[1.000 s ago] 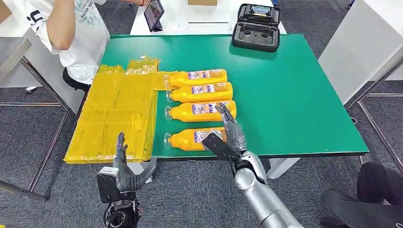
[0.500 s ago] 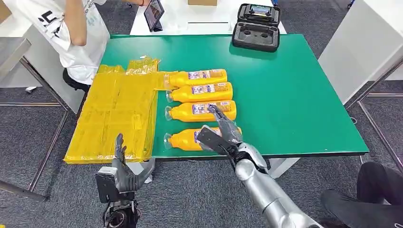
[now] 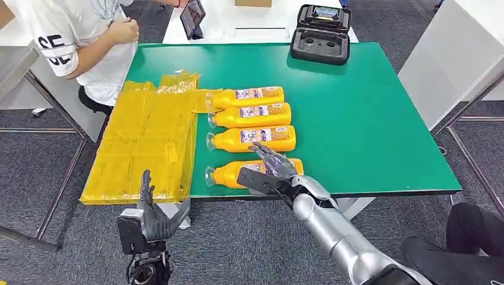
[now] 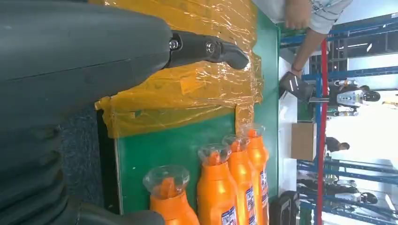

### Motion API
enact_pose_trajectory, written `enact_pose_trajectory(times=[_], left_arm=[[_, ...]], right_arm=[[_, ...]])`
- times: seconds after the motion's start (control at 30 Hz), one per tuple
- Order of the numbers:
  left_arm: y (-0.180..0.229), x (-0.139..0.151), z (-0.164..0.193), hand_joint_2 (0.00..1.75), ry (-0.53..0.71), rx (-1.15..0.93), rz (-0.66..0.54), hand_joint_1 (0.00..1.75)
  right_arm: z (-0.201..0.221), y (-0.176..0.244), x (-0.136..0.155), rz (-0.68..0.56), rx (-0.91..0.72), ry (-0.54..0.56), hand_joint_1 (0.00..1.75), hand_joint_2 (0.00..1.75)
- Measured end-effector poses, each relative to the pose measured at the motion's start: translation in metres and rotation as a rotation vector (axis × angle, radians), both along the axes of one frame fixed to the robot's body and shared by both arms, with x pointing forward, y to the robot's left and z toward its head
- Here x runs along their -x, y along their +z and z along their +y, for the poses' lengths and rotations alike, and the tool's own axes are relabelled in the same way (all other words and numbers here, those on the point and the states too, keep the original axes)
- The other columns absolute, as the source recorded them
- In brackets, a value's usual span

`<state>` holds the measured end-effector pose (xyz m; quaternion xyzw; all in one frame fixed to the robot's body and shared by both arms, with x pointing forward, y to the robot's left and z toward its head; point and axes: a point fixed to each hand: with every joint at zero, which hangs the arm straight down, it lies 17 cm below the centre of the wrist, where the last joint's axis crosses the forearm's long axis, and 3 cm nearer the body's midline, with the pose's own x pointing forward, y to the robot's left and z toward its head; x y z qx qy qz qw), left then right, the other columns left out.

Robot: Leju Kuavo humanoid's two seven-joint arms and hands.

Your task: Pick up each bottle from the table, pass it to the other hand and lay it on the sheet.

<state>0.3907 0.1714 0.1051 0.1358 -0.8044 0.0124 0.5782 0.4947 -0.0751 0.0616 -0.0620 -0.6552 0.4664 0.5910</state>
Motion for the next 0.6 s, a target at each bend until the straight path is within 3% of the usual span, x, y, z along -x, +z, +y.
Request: enact_pose_trajectory(times=[0.6], left_arm=[[0.0, 0.0, 0.0, 1.75, 0.0, -0.02, -0.002, 0.0]], right_arm=[[0.001, -0.018, 0.004, 0.035, 0.096, 0.03, 0.0, 1.75]])
